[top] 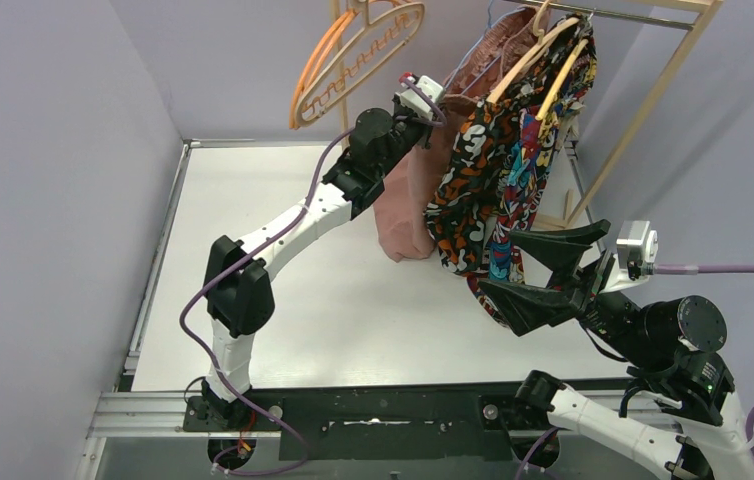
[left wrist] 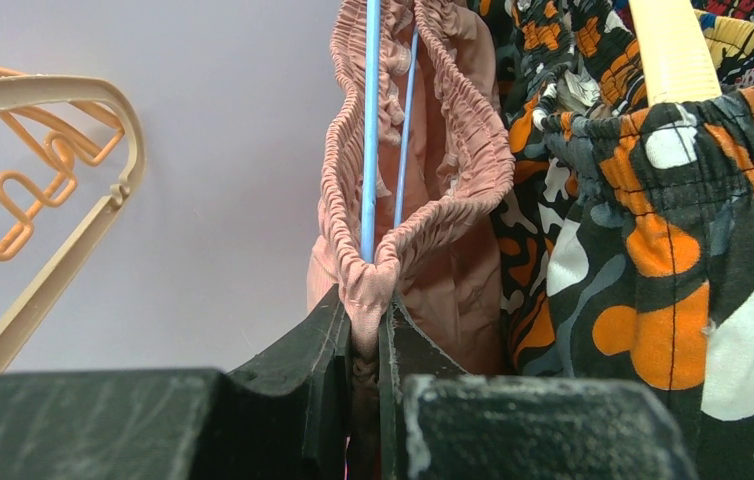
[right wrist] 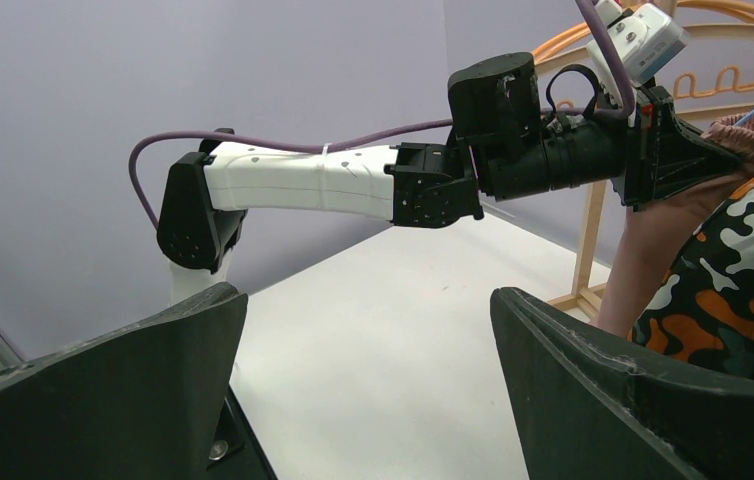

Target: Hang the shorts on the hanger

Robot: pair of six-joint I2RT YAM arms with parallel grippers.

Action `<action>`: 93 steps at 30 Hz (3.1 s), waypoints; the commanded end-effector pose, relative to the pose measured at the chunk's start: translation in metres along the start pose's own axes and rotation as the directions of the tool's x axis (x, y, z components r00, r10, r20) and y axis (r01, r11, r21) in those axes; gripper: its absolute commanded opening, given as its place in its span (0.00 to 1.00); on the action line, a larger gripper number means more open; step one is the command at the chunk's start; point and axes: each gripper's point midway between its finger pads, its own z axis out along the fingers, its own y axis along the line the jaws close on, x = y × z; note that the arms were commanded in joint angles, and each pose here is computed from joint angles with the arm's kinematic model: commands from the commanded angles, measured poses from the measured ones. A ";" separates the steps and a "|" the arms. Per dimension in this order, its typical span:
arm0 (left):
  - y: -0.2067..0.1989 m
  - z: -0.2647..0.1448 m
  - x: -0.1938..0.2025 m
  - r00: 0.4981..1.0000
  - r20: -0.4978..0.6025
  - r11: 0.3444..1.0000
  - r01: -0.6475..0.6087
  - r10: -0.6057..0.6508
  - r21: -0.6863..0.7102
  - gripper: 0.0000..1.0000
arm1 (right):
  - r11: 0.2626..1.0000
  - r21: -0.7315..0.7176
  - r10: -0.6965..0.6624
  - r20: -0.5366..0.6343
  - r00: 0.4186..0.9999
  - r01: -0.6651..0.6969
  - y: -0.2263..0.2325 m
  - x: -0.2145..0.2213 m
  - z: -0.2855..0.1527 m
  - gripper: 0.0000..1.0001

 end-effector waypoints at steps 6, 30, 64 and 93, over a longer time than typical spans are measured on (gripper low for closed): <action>0.009 -0.001 -0.042 0.990 0.139 0.999 0.035 -0.031 -0.029 0.00 | 1.000 0.001 -0.019 0.052 0.998 0.019 0.000 -0.012 0.001 0.98; -0.004 -0.003 -0.055 0.987 0.141 0.997 0.073 -0.078 0.040 0.14 | 1.000 0.000 -0.010 0.051 0.999 0.010 0.000 -0.011 0.000 0.98; 0.034 -0.268 -0.097 0.931 -0.025 0.921 0.355 -0.364 -0.159 0.79 | 0.895 0.442 0.168 -0.195 0.966 -0.066 -0.074 0.080 0.008 0.98; 0.013 -0.361 -0.011 0.772 -0.147 0.780 0.579 -0.618 -0.236 0.86 | 0.713 0.693 0.346 -0.214 0.914 -0.108 -0.110 0.145 -0.002 0.98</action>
